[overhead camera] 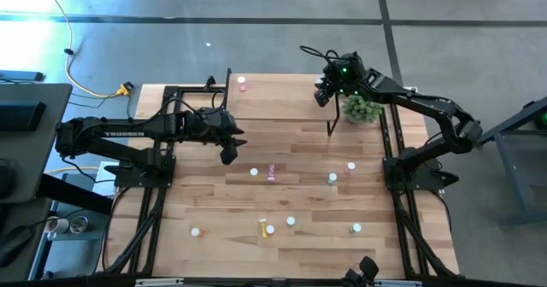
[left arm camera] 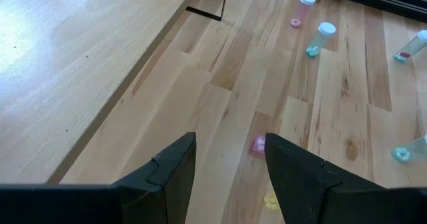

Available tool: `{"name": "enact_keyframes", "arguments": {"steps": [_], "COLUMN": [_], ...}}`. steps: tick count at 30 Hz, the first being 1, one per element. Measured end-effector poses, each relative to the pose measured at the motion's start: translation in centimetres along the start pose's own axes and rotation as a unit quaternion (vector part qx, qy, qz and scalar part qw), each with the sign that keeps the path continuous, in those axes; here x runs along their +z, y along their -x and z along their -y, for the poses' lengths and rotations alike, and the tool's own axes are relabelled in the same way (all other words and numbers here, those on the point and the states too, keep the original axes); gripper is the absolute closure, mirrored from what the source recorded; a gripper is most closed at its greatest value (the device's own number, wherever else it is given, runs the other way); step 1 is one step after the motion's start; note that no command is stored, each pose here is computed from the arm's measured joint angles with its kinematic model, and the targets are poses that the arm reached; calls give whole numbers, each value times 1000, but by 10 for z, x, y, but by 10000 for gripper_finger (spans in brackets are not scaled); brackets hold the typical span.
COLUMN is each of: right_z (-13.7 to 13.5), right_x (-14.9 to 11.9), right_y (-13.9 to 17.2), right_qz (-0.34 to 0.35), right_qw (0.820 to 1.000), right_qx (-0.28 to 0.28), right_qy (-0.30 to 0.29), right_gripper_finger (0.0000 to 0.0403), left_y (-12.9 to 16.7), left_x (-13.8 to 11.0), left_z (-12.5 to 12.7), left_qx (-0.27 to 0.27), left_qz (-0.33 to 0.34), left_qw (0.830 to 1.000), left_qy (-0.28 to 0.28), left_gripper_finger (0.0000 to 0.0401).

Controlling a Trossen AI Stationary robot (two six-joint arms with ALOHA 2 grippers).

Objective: Pick and place medicine bottles onto shelf by color
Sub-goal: Put the top orange pill bottle on the shelf, then put the middle yellow pill bottle on the shelf

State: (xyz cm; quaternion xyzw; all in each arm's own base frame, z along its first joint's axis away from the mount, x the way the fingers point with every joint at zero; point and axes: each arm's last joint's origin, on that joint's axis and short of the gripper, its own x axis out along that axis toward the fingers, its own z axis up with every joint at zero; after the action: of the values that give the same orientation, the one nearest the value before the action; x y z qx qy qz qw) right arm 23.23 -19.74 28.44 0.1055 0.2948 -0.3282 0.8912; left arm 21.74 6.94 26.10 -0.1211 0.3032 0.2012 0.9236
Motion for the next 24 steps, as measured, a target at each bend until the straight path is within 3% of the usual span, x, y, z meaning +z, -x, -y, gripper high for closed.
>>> {"name": "enact_keyframes", "arguments": {"steps": [7,24], "right_z": [0,0], "right_x": [0,24], "right_y": [0,12], "right_qz": [-1,40], "right_qw": [1000,999], "right_qx": [0,-1], "right_qy": [0,16], "right_gripper_finger": [247,244], "left_y": [0,0], "left_x": [0,0], "left_z": [0,0], "left_qx": [0,0], "left_qz": [0,-1], "left_qw": [1000,1000], "left_qy": [0,0], "left_gripper_finger": [231,231]}}
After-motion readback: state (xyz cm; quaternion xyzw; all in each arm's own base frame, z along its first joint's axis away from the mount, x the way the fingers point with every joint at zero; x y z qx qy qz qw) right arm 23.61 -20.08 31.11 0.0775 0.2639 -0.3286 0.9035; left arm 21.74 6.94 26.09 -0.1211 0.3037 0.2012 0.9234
